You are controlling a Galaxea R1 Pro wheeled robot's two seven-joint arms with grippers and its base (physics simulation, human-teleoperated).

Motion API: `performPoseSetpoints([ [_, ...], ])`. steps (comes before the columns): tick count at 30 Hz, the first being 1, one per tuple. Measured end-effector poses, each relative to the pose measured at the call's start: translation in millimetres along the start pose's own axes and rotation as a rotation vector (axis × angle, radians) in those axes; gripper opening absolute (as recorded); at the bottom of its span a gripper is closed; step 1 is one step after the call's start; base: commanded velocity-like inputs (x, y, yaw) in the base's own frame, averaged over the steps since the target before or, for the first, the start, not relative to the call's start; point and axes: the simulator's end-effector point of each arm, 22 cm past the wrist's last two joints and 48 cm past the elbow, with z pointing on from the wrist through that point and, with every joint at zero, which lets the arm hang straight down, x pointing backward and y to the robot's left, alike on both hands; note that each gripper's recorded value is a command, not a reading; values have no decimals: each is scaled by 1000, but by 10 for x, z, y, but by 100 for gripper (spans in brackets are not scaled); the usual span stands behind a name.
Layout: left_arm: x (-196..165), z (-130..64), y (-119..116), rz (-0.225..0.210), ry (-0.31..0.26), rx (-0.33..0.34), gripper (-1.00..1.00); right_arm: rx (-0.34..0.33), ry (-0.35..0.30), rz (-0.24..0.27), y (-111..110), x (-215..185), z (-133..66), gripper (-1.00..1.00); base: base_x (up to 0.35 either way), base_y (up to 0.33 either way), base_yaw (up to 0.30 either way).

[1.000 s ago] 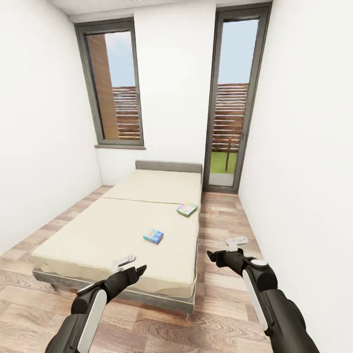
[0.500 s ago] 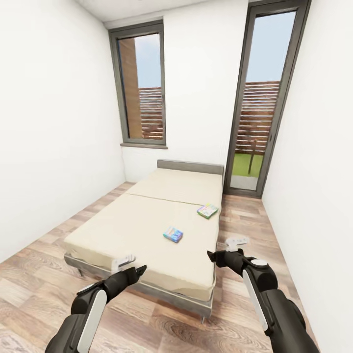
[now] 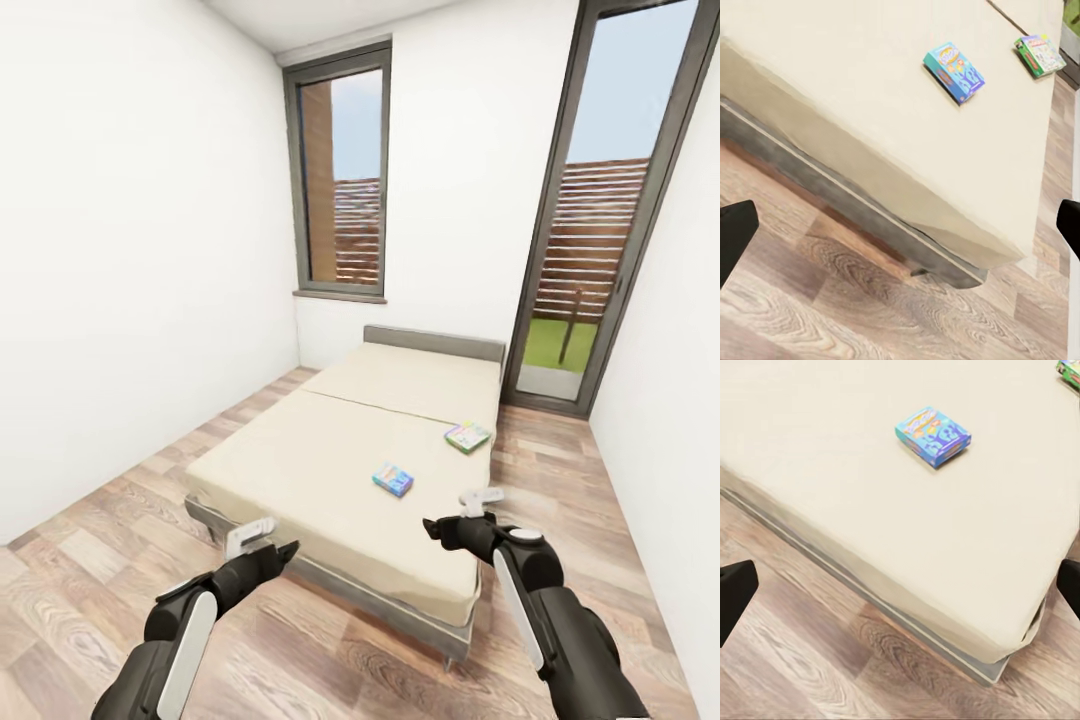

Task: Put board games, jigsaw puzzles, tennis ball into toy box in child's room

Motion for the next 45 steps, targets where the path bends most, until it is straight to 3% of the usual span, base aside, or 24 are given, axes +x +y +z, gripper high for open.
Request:
performPoseSetpoints([
  [4, 14, 3, 39, -8, 3, -6, 100, 3, 25, 5, -30, 24, 55, 100, 0, 0, 295],
  [10, 58, 8, 262, -71, 9, -37, 100, 22, 85, 37, -214, 33, 243, 100, 0, 0, 295],
  [12, 67, 0, 396, -119, 8, -52, 100, 39, 131, 66, -377, 63, 373, 100, 0, 0, 295],
  [15, 63, -8, 456, -148, 4, -57, 100, 48, 156, 84, -474, 70, 442, 100, 0, 0, 295],
  [17, 45, -27, 561, -206, -6, -62, 100, 66, 207, 118, -681, 78, 561, 100, 0, 0, 275],
  [20, 38, -38, 602, -238, -11, -61, 100, 75, 233, 135, -795, 76, 607, 100, 0, 0, 224],
  [22, 43, -47, 660, -290, -16, -58, 100, 95, 272, 159, -1013, 78, 664, 100, 0, 0, 154],
  [25, 72, -47, 692, -330, -14, -54, 100, 109, 281, 176, -1190, 30, 693, 100, 0, 0, 106],
  [36, 205, -39, 817, -397, 3, -66, 100, 146, 264, 200, -1546, -137, 679, 100, 8, 0, 44],
  [45, 248, -48, 891, -407, 12, -72, 100, 181, 265, 226, -1731, -159, 626, 100, 187, 0, 10],
])
